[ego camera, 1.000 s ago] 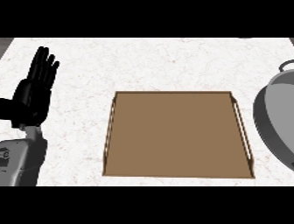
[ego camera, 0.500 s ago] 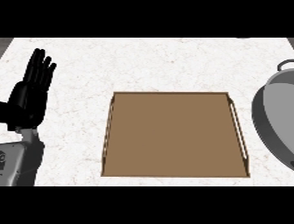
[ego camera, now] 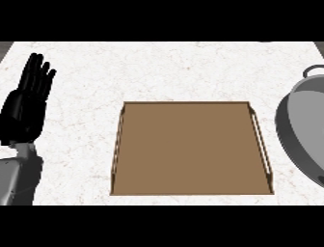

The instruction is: Pick the tomato from the tray and place it in the pot

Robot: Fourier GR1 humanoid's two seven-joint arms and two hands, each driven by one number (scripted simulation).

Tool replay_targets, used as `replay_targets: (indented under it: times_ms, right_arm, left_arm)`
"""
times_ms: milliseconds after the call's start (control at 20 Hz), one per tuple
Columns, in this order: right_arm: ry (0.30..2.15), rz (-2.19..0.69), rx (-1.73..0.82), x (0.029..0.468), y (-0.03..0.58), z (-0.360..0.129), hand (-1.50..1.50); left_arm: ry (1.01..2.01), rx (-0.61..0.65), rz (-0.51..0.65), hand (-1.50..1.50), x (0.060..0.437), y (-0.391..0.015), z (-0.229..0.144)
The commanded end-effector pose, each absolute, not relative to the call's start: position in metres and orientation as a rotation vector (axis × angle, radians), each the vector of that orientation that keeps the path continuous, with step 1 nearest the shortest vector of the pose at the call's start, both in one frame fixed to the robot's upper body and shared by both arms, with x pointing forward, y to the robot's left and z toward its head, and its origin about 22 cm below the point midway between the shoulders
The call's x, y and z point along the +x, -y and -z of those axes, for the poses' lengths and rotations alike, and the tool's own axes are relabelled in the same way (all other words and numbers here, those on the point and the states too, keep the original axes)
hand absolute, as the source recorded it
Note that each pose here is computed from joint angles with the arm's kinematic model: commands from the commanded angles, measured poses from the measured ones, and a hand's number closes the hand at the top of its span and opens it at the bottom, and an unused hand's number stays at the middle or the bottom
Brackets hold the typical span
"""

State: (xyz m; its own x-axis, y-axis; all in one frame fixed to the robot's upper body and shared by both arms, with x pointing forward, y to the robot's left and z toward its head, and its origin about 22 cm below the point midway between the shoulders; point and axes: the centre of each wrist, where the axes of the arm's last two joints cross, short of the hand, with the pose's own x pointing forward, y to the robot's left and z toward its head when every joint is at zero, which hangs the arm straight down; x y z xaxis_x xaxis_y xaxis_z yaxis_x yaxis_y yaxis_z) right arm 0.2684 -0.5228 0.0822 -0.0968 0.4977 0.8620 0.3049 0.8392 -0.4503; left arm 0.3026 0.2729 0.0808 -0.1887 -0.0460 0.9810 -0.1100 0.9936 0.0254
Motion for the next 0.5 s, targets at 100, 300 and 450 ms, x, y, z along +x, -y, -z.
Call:
replay_targets:
  times_ms: [100,300,450]
  right_arm:
    - [1.745,0.013,-0.612,0.245,0.561,-0.092,-1.5]
    - [1.79,0.084,-0.604,0.218,0.593,-0.1,-1.5]
    - [1.817,0.146,-0.583,0.2,0.613,-0.121,-1.5]
  left_arm:
    - [1.761,0.1,-0.048,0.0,0.306,-0.269,-0.08]
    - [1.762,0.093,-0.042,0.0,0.298,-0.253,-0.078]
    - [1.761,0.075,-0.036,0.0,0.302,-0.267,-0.093]
